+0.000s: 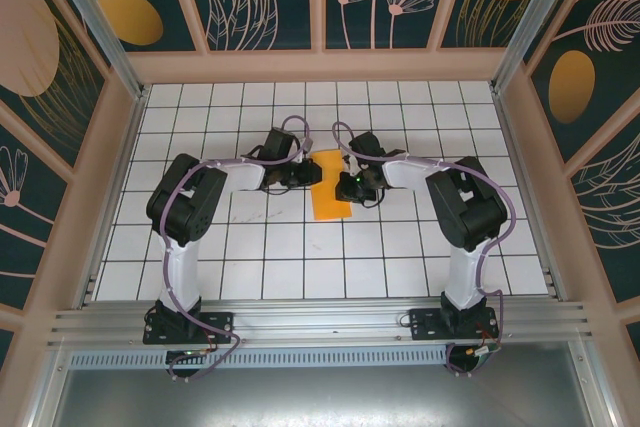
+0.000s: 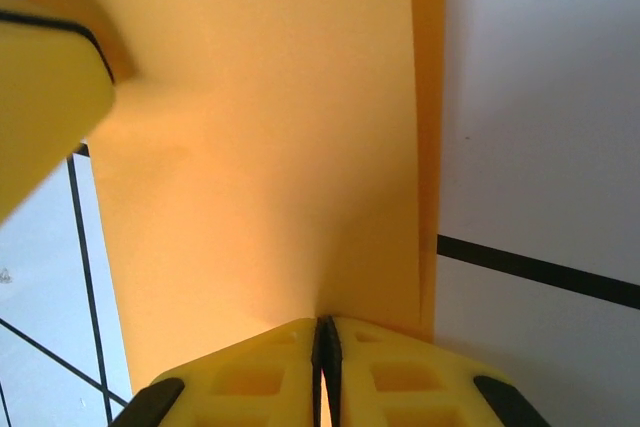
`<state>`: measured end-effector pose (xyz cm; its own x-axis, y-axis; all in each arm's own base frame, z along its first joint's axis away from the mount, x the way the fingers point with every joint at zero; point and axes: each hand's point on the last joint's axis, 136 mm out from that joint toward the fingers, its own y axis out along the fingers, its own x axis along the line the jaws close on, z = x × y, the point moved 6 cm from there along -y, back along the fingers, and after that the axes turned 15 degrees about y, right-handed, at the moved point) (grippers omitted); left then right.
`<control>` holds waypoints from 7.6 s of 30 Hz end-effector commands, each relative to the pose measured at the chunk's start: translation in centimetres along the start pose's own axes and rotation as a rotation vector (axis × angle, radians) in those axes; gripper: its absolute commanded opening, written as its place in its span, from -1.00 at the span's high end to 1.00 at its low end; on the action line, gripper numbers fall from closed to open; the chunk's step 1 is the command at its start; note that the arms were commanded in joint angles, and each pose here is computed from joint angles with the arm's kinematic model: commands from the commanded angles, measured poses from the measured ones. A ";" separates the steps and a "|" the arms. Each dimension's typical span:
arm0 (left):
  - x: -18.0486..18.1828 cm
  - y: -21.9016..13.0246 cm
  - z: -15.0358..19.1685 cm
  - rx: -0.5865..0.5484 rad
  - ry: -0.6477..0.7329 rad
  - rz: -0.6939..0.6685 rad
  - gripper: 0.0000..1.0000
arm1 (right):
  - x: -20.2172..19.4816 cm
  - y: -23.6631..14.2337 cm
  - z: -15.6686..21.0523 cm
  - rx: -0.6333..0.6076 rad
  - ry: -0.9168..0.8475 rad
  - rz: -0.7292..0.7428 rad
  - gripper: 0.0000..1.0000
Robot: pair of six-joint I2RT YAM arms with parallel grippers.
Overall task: Fold a paper plane with a square sheet of paper (fold left side to right side)
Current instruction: Hold the square sheet of paper at the center of the table, then first fold the square sheet of paper in half at the center of the table, then fold the triangle a second time at the center of the table.
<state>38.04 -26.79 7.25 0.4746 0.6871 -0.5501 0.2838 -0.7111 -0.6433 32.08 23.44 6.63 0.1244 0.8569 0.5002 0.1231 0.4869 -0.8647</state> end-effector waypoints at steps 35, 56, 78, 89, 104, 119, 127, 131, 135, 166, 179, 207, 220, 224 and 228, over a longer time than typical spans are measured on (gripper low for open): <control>8.0 1.9 -5.2 -0.045 -0.079 -0.224 0.74 | -4.8 1.7 2.5 0.106 0.025 0.217 0.76; 4.6 -4.8 -9.3 -0.171 0.016 -0.166 0.68 | -0.2 0.4 1.5 0.025 0.063 -0.104 0.69; 1.1 0.4 -2.4 -0.037 -0.048 -0.021 0.70 | -0.8 -7.2 -0.7 -0.226 0.105 -0.274 -0.28; 2.4 1.0 -0.4 0.011 -0.062 -0.082 0.73 | -0.8 -4.8 1.5 -0.042 0.170 -0.287 -0.13; 2.4 1.1 -0.2 0.010 -0.060 -0.077 0.74 | 0.1 -2.4 0.8 0.034 0.210 -0.327 -0.04; -2.0 -6.3 -3.6 -0.213 0.151 -0.110 0.10 | 2.5 -3.1 -4.0 0.008 0.207 -0.474 0.21; -6.9 -10.2 1.3 -0.238 0.367 -0.147 -0.26 | 3.1 -3.2 -5.3 0.028 0.193 -0.485 0.58; -9.3 -9.9 4.6 -0.175 0.476 -0.199 -0.41 | 3.2 -3.0 -5.4 0.038 0.195 -0.480 0.74; -10.9 -8.7 6.8 -0.120 0.539 -0.259 -0.50 | 3.3 -3.2 -5.6 0.031 0.192 -0.468 0.81; -12.1 -1.9 7.6 0.012 0.711 -0.580 0.59 | 3.4 -3.3 -5.8 0.006 0.162 -0.425 0.69; -12.2 -2.6 6.2 -0.019 0.514 -0.278 1.00 | 2.3 -11.5 -6.2 -0.314 0.080 -0.440 -0.23; -6.3 -5.3 4.9 -0.040 0.187 -0.100 1.00 | -1.2 -1.3 2.7 -0.044 0.120 -0.180 0.96; -3.9 -4.9 5.2 0.044 0.217 -0.209 1.00 | -3.6 0.5 3.5 0.035 0.146 -0.027 0.97; -3.2 -4.6 5.0 0.054 0.225 -0.230 1.00 | -3.7 0.6 3.4 0.037 0.139 -0.010 0.97; -2.5 -4.2 5.2 0.066 0.231 -0.243 1.00 | -3.5 0.5 3.4 0.036 0.132 -0.014 0.97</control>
<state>30.84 -25.13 9.07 0.5720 0.7707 -0.2808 0.3617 -0.5443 -0.7569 29.56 22.09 6.44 0.2227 0.7644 0.6050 0.1524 0.5857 -0.7961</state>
